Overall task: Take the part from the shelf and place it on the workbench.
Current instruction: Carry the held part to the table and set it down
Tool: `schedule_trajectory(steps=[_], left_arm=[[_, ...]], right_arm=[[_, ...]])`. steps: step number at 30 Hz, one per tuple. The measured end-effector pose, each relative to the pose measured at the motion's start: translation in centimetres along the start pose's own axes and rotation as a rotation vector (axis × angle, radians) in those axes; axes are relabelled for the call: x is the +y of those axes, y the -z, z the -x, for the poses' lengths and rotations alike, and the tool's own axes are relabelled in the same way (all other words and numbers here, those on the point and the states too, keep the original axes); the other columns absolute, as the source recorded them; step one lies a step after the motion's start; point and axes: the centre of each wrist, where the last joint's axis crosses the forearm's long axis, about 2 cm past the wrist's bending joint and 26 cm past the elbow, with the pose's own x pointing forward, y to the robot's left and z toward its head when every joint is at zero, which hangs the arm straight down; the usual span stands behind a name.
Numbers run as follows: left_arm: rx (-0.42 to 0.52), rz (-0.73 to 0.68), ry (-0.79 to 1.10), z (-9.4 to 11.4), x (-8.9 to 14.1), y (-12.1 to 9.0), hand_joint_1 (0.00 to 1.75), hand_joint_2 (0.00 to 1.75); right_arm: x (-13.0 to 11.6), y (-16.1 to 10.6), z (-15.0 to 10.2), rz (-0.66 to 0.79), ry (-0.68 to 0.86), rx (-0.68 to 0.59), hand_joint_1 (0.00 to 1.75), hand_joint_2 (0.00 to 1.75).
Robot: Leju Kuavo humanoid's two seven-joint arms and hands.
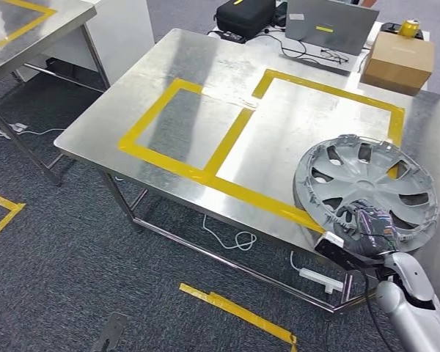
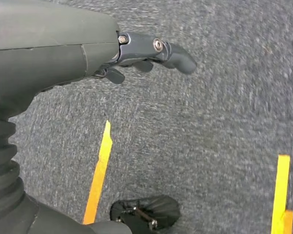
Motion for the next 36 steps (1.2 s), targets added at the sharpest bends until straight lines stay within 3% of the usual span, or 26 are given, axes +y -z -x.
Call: schedule_trajectory(steps=[6,10,20,25,30,36], left_arm=[[0.002,-0.006,-0.004,0.0,0.0,0.0,0.0,1.75],[0.032,-0.063,-0.011,-0.2,0.0,0.0,0.0,0.0],[0.071,-0.106,-0.023,-0.3,-0.1,0.0,0.0,0.0],[0.129,-0.197,-0.031,-0.1,0.0,-0.2,0.0,0.0],[0.163,-0.249,-0.051,0.1,0.0,-0.3,0.0,0.0],[0.193,-0.27,-0.076,0.7,-0.2,-0.8,0.0,0.0]], right_arm=[[0.1,0.0,0.1,0.0,0.002,0.006,0.0,0.0],[0.6,-0.6,0.2,0.002,0.02,0.002,0.0,0.0],[-0.8,0.6,-2.4,0.09,0.182,-0.102,0.0,0.0],[-1.5,0.8,-4.3,0.175,0.354,-0.178,0.0,0.0],[-5.0,1.2,-6.9,0.366,0.433,-0.266,0.0,0.0],[-8.8,-0.2,-8.1,0.569,0.466,-0.329,0.0,0.0]])
